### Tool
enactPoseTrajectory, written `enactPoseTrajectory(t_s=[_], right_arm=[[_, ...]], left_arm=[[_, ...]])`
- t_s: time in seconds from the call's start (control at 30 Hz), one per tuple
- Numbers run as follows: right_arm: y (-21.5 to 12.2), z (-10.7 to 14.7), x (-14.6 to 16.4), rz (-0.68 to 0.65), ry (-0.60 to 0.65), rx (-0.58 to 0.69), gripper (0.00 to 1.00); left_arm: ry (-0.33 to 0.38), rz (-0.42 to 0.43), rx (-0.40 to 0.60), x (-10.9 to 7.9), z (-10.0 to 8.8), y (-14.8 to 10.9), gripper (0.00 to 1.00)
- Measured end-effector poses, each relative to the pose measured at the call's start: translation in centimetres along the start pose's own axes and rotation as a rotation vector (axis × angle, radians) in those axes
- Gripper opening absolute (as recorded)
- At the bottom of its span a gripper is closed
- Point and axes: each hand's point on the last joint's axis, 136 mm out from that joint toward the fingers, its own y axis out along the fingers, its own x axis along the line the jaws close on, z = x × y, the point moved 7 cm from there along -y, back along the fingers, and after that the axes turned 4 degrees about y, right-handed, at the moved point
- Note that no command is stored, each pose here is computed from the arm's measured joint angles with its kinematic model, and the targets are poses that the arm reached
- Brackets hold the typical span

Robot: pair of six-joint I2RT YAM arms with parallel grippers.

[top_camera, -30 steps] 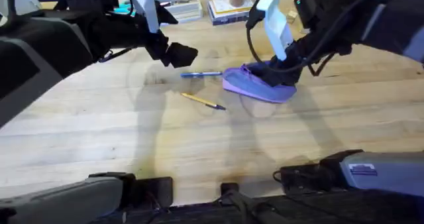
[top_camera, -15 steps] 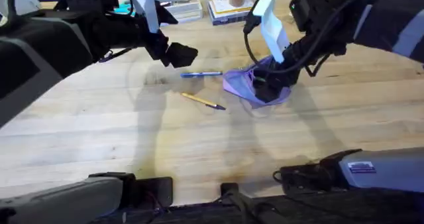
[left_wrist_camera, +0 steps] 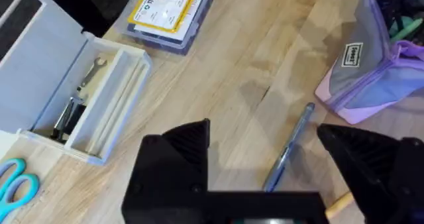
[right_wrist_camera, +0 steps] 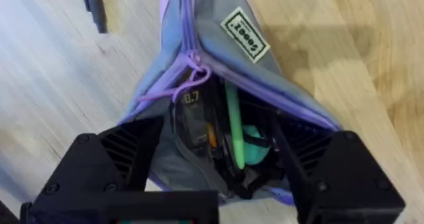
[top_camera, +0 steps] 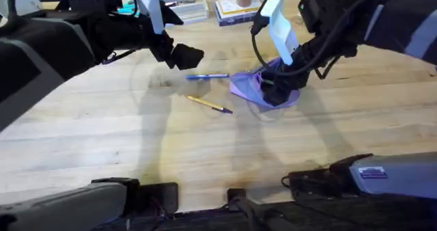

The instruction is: Unzip the bag, pick up the pens from the table one at a time and place them inside, then zip the bag closed.

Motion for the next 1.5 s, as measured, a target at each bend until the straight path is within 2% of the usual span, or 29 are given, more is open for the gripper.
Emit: enactPoseTrajectory(t_s=[0.13,0.3,0.47,0.63,0.77,0.93,1.2,1.3,1.33,1.5], right_arm=[[-1.0,0.1,0.5,0.009,-0.004,-0.012,0.997],[-4.3,0.1,1.7,0.069,-0.028,-0.088,0.997],[-8.0,0.1,3.0,0.158,-0.044,-0.204,0.997],[-11.9,0.6,4.8,0.253,-0.073,-0.332,0.997],[-14.7,1.4,6.4,0.327,-0.107,-0.431,0.997],[-17.3,2.5,8.2,0.403,-0.140,-0.532,0.997],[-18.8,3.3,9.5,0.446,-0.165,-0.600,0.998],[-18.8,3.2,9.5,0.440,-0.161,-0.604,0.998],[-18.8,3.1,9.7,0.417,-0.168,-0.618,0.998],[-18.7,3.0,10.1,0.387,-0.177,-0.635,0.997]], left_arm=[[-0.004,0.005,0.004,-0.1,0.1,0.0,0.993],[0.009,0.015,0.061,-1.0,0.4,0.6,0.993],[0.122,0.060,0.133,-3.1,0.2,1.8,0.993],[0.240,0.089,0.161,-5.0,-0.7,3.1,0.993],[0.294,0.079,0.197,-5.7,-0.9,3.7,0.993],[0.320,0.094,0.232,-6.5,-0.6,4.8,0.993],[0.313,0.217,0.306,-9.1,1.6,8.3,0.992],[0.249,0.228,0.337,-9.2,2.6,9.0,0.992],[0.174,0.224,0.370,-9.1,3.5,9.4,0.991],[0.119,0.216,0.393,-9.0,4.0,9.7,0.991]])
